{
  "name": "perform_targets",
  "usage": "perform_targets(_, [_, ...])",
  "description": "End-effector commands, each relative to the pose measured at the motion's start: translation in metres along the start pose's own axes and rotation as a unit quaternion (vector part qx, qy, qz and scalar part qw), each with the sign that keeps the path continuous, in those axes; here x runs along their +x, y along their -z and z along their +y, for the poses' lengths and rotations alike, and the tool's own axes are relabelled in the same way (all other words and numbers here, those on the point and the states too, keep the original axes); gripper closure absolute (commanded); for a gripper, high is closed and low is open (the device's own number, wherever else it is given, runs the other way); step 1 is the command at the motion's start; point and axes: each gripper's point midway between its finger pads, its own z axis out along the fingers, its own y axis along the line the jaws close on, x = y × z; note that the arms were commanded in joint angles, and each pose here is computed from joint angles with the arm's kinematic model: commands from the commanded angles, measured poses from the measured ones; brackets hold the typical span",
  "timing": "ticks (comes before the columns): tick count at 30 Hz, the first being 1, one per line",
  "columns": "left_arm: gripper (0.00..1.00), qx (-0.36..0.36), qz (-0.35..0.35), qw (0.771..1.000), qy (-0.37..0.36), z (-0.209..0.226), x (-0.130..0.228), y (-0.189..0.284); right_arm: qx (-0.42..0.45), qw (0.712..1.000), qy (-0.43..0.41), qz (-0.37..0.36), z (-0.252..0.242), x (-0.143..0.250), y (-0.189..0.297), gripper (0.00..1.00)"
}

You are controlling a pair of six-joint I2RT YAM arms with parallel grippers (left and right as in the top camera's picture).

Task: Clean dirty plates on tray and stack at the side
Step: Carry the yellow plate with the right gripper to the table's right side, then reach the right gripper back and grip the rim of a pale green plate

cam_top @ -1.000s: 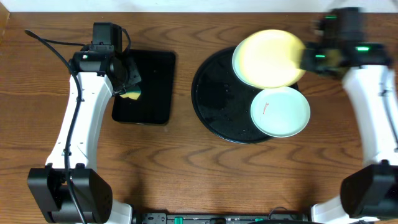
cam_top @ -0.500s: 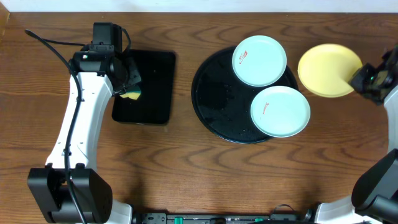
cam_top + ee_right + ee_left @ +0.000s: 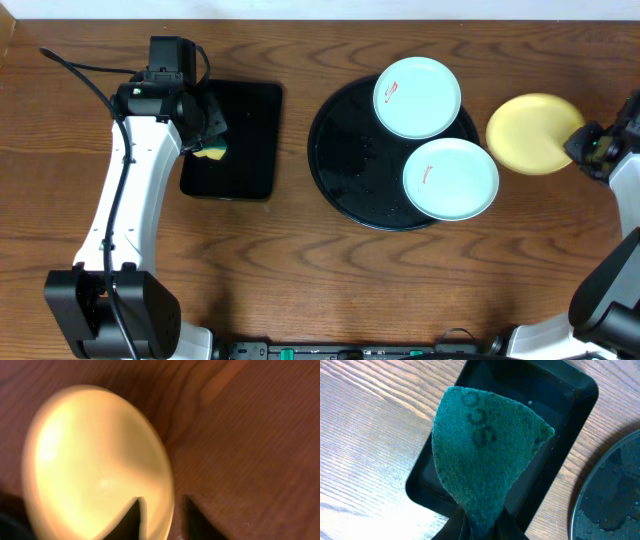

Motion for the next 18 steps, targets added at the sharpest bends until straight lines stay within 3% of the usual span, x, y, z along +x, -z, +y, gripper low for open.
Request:
perform_targets(1, [0.92,-0.004,0.004,1.0,-0.005,0.003,0.001,-0.003,-0.043,0.998,0.02,0.036,0.017,0.016,-0.011,0.49])
perform_targets(3, [0.92,-0.004,0.004,1.0,-0.005,0.003,0.001,-0.003,-0.05,0.998,0.025,0.04,0.024,0.019,-0.01,0.4])
perform_targets(8, [0.92,-0.004,0.004,1.0,-0.005,0.003,0.001,-0.003,-0.108,0.991,0.049,0.063,0.06,0.024,0.004,0.39])
perform_targets(12, [0.92,-0.004,0.004,1.0,-0.005,0.003,0.001,-0.003,-0.193,0.973,0.104,0.07,0.119,0.03,0.026,0.36])
perform_targets(15, [0.92,-0.004,0.004,1.0,-0.005,0.003,0.001,-0.003,-0.22,0.961,0.16,0.058,0.162,0.043,0.038,0.3])
perform_targets(18, [0.92,-0.004,0.004,1.0,-0.005,0.003,0.001,-0.003,-0.176,0.966,0.188,0.04,0.182,0.061,0.029,0.15])
